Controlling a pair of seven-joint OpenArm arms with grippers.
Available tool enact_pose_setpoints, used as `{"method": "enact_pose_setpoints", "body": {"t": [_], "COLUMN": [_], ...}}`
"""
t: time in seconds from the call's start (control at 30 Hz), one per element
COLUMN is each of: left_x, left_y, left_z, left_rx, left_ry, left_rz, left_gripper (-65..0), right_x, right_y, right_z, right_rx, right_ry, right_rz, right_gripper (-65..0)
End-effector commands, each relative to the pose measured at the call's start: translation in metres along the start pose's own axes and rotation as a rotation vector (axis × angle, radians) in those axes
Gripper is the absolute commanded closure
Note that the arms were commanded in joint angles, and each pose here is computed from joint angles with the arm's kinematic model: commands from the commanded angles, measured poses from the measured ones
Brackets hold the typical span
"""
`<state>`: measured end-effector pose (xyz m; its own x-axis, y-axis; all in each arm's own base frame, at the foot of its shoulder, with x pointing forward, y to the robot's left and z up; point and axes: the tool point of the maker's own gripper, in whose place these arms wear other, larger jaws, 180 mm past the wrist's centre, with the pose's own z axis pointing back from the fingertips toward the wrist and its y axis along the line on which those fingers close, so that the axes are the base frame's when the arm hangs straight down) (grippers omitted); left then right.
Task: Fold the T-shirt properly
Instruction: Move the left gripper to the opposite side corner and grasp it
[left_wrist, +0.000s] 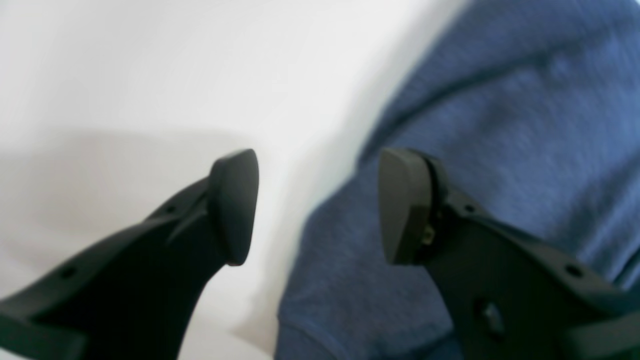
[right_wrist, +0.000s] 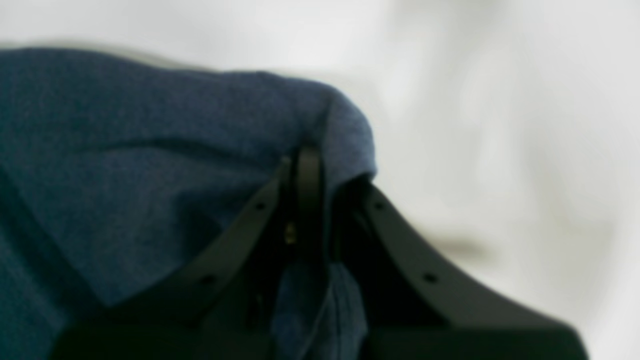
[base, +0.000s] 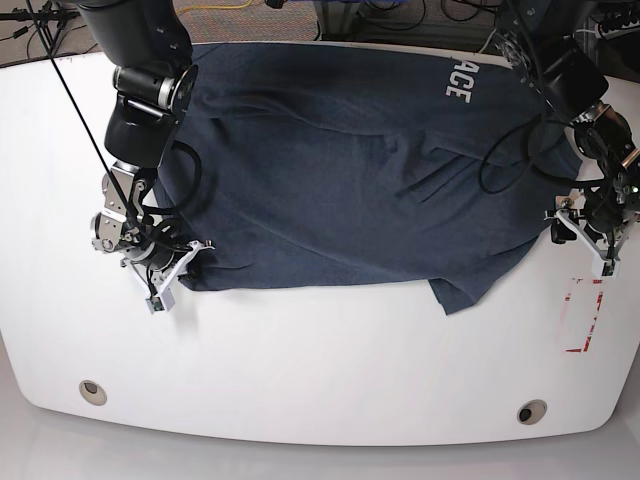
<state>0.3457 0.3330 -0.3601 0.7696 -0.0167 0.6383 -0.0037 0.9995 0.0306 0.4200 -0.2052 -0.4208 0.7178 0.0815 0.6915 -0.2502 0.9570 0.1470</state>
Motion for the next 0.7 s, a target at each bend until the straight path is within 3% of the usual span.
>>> {"method": "enact_pose_setpoints", "body": {"t": [0.0,0.33,0.67], "left_x": [0.023,0.038,0.05], "left_y": [0.003,-0.014,-0.055], "left_z": [-0.003,-0.023,-0.046], "left_rx": [-0.015,-0.098,-0.211], "left_ry": [-0.061,-0.082,-0.081], "left_rz": [0.016,0.077,0.115], "left_gripper": [-35.8,-35.8,-35.8], "right_x": [0.022,0.015,0.015], "right_y": [-0.012,-0.022,-0.021], "right_z": [0.008,0.019,0.02], "right_rx": [-0.024,-0.056,-0.058], "right_ry": [-0.051,-0.051,-0.055], "right_rz": [0.016,0.041,0.048], "right_gripper": [-1.3,-1.3,-1.3]}}
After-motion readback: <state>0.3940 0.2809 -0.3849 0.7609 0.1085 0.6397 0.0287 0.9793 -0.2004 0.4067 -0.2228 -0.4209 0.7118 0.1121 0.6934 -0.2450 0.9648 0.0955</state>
